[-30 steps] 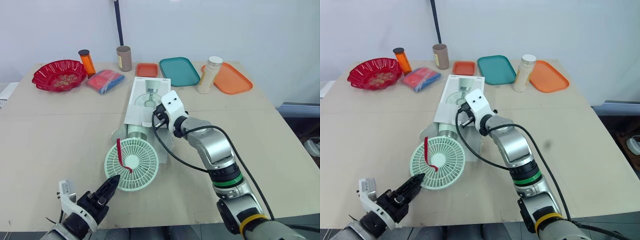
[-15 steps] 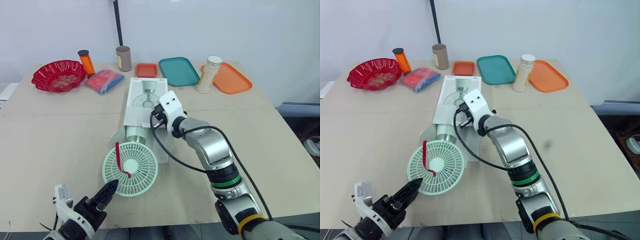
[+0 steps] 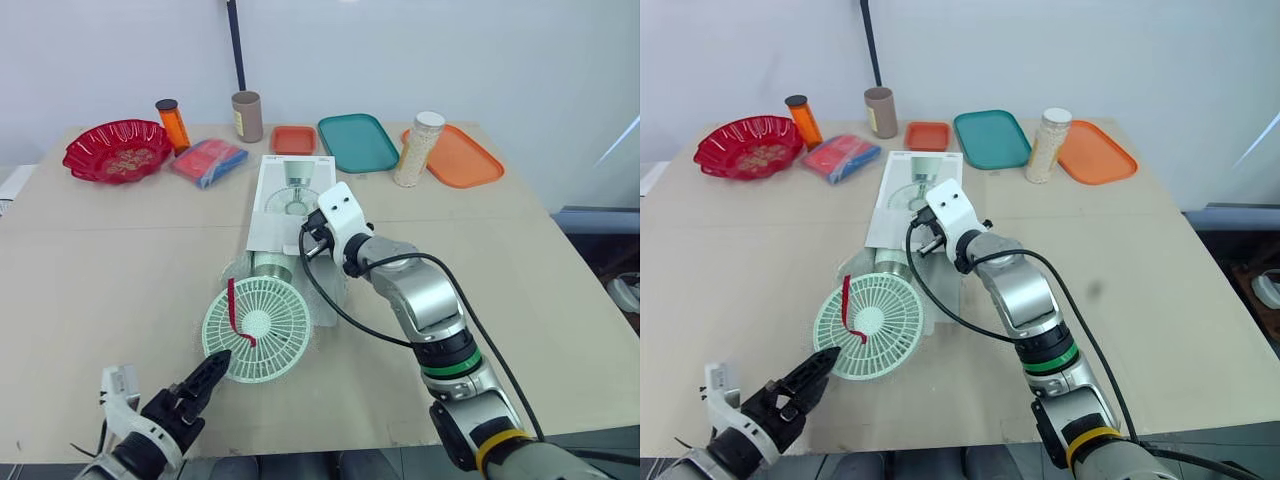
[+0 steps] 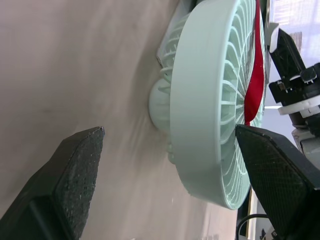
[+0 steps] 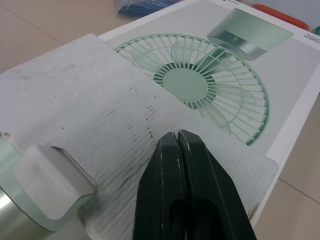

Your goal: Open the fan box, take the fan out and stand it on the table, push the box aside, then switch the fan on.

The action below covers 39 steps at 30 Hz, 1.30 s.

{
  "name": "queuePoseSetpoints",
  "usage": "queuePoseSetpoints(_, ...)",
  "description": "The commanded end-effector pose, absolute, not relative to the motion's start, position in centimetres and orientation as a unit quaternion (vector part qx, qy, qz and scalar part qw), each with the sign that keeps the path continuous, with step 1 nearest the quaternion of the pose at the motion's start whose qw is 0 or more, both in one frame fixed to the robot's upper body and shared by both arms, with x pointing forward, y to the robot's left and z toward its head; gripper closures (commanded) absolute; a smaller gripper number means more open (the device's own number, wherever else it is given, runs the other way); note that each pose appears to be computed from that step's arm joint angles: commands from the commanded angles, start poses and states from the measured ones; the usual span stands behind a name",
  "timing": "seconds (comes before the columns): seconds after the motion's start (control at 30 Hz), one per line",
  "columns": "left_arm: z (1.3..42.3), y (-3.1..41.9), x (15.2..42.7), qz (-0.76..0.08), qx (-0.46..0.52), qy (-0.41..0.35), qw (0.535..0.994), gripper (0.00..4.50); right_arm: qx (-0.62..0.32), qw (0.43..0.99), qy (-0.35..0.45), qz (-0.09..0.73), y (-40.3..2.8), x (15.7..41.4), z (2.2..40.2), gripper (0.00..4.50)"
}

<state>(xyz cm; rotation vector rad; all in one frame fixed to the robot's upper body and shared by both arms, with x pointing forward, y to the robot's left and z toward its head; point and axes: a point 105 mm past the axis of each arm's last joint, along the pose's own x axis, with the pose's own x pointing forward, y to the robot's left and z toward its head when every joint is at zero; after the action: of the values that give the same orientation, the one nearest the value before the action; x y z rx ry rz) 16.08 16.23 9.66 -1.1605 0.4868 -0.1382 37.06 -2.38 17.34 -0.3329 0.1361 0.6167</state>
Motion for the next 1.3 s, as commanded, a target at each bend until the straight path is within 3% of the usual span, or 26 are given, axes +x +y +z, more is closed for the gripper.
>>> queuePoseSetpoints(0.03, 11.1, 17.2, 16.1, -0.067, -0.558, 0.198, 0.803, 0.05, -0.172, 0.932, 0.095, 0.306, -2.2, 36.7, 15.5, 4.5)
queuePoseSetpoints(0.37, 12.3, 21.4, 16.1, -0.073, -0.482, 0.188, 0.853, 0.05, -0.19, 0.927, 0.082, 0.311, -1.9, 36.6, 15.6, 4.5)
queuePoseSetpoints(0.47, 12.3, 23.7, 16.8, -0.074, -0.416, 0.185, 0.887, 0.05, -0.203, 0.925, 0.07, 0.312, -1.8, 36.6, 15.9, 4.5)
queuePoseSetpoints(0.53, 12.4, 24.8, 17.4, -0.108, -0.312, 0.196, 0.923, 0.05, -0.204, 0.925, 0.067, 0.312, -1.8, 36.5, 16.2, 4.5)
queuePoseSetpoints(0.67, 13.2, 26.0, 18.6, -0.165, -0.19, 0.191, 0.949, 0.05, -0.216, 0.923, 0.048, 0.314, -1.6, 36.4, 16.9, 4.5)
queuePoseSetpoints(0.8, 12.5, 25.8, 18.5, -0.255, 0.002, 0.201, 0.946, 0.05, -0.227, 0.919, 0.034, 0.319, -1.4, 36.1, 17.1, 4.5)
queuePoseSetpoints(1.03, 12.1, 27.4, 21.0, -0.276, 0.027, 0.179, 0.944, 0.05, -0.16, 0.929, -0.037, 0.331, -2.0, 35.7, 21.5, 4.5)
queuePoseSetpoints(1.13, 11.7, 26.7, 21.3, -0.309, 0.053, 0.178, 0.933, 0.0, -0.148, 0.921, -0.067, 0.355, -2.4, 34.7, 24.1, 3.83)
queuePoseSetpoints(1.27, 11.6, 26.7, 21.9, -0.325, 0.061, 0.173, 0.928, 0.0, -0.122, 0.904, -0.078, 0.403, -2.7, 32.7, 26.4, 2.17)
queuePoseSetpoints(1.3, 11.5, 26.7, 22.1, -0.329, 0.066, 0.173, 0.926, 0.0, -0.121, 0.898, -0.077, 0.416, -3.0, 32.2, 26.6, 2.0)
